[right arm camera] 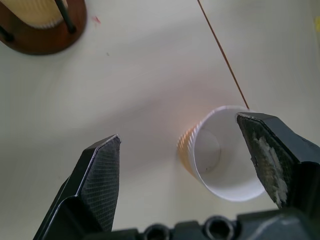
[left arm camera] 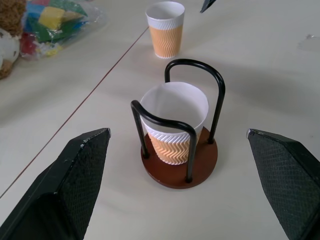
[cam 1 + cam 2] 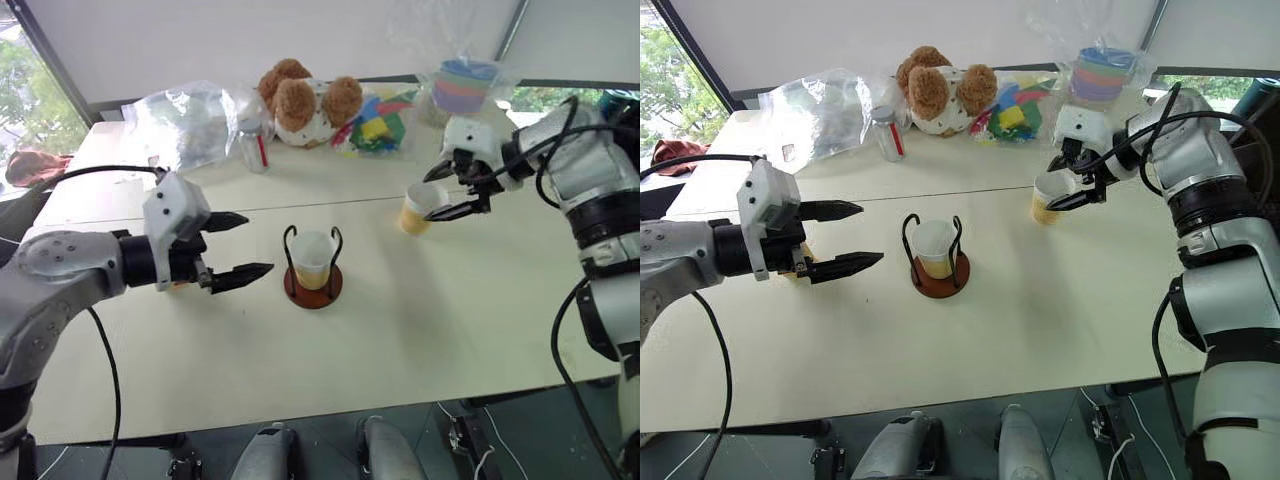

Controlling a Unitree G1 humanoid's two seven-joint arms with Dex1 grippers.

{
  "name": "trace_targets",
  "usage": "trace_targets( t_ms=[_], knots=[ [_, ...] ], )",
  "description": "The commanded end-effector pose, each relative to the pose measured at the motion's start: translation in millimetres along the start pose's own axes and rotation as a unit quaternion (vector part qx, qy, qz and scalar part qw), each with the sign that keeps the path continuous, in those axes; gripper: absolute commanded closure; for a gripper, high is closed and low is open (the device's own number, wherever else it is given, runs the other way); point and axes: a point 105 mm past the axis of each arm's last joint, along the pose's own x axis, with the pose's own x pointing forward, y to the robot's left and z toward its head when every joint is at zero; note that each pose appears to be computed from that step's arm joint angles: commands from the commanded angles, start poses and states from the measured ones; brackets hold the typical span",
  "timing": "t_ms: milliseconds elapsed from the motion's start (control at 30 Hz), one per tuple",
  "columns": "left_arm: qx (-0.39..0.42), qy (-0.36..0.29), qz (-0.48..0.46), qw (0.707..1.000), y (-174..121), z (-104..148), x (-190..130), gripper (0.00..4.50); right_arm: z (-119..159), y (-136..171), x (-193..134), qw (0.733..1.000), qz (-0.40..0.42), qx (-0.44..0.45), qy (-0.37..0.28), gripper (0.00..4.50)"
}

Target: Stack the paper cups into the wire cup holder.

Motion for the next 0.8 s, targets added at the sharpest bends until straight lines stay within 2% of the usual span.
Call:
trace_targets(
  t_ms=[33, 367, 467, 667, 800],
  knots=[
    [0.005, -0.003, -0.004, 1.000, 0, 2, 2, 0.00, 4, -8, 0, 1.000, -0.019, -0.019, 0.011, 0.49],
    [-0.003, -0.002, 0.014, 1.000, 2, -4, -1, 0.00, -15, -9, 25, 0.999, -0.021, -0.003, 0.051, 0.49],
    [-0.004, -0.002, 0.017, 1.000, 2, -5, -2, 0.00, -17, -10, 31, 0.998, -0.025, -0.008, 0.061, 1.29],
    [-0.006, 0.001, 0.025, 1.000, 2, -7, -4, 0.00, -18, -9, 36, 0.998, -0.019, -0.012, 0.064, 4.29],
    [-0.007, 0.001, 0.027, 1.000, 2, -8, -4, 0.00, -20, -6, 37, 0.998, -0.010, -0.014, 0.068, 4.41]
  ],
)
